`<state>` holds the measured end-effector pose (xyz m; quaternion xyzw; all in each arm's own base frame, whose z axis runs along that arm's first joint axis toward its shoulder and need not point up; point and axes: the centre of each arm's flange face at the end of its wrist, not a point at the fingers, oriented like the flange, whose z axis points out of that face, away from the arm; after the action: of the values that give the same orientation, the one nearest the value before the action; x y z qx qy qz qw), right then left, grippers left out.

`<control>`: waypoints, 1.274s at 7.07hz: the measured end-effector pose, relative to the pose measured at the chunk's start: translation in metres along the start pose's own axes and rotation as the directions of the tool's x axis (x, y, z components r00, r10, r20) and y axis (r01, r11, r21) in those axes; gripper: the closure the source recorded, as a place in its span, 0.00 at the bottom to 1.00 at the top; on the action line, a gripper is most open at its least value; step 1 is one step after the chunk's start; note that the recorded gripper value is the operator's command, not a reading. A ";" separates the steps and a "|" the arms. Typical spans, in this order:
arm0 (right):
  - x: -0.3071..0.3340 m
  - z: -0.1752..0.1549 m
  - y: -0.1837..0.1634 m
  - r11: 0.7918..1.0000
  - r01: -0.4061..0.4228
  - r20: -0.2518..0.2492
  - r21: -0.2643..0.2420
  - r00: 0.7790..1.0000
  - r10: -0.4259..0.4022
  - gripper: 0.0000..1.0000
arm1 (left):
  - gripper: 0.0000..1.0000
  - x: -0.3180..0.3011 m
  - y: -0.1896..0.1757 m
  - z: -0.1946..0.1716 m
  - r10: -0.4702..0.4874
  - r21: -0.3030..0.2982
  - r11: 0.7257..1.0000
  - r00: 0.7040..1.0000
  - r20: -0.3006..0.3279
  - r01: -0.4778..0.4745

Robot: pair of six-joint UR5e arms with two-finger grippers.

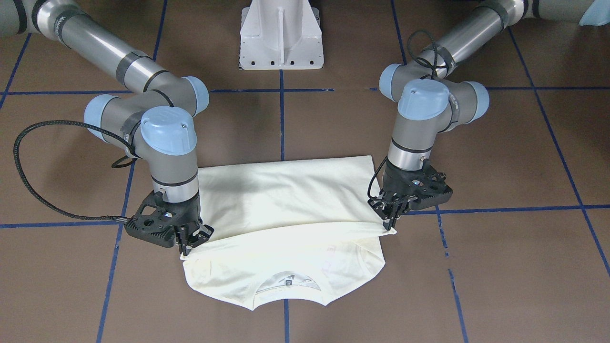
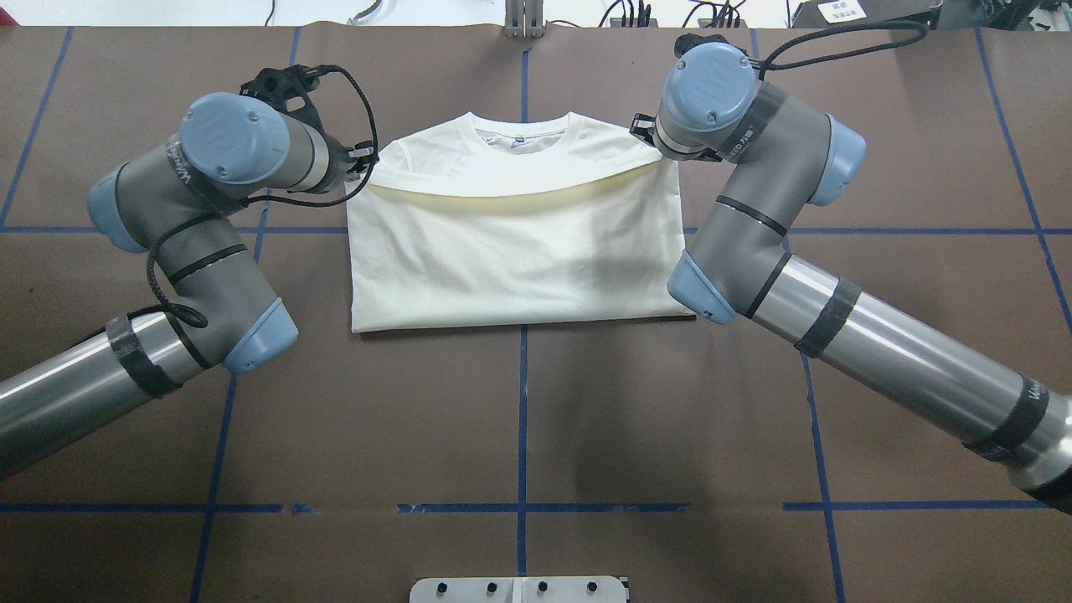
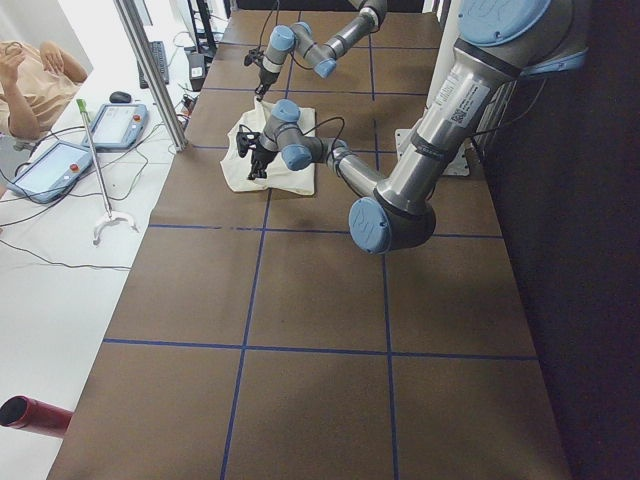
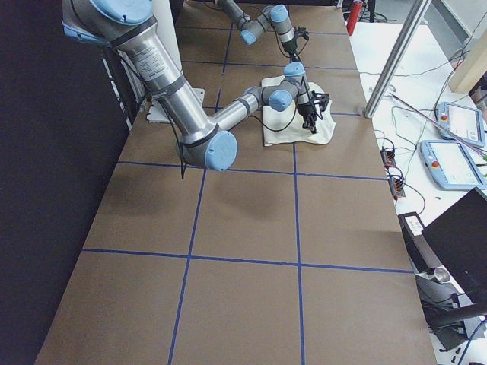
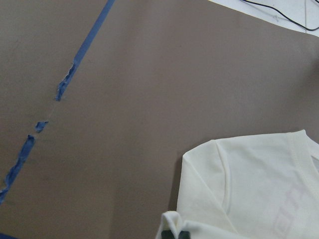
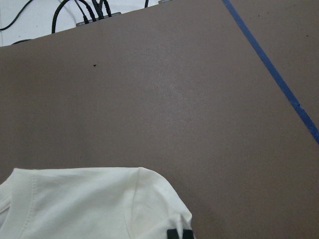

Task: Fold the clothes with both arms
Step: 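Lift the hem with both grippers and fold it up to the collar, then release the hem with both grippers and draw them back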

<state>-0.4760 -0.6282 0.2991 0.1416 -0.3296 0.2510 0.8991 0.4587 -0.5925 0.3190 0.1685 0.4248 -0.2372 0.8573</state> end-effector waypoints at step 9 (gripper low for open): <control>0.053 -0.042 0.085 0.994 0.006 0.099 -0.106 0.995 0.005 0.34 | 0.38 -0.019 -0.031 -0.010 -0.020 -0.016 1.000 0.960 -0.278 0.017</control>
<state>-0.4660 -0.5208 0.3107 0.1060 -0.3868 0.2254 0.8879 0.4250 -0.6086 0.3253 0.1905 0.5439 -0.2164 0.7881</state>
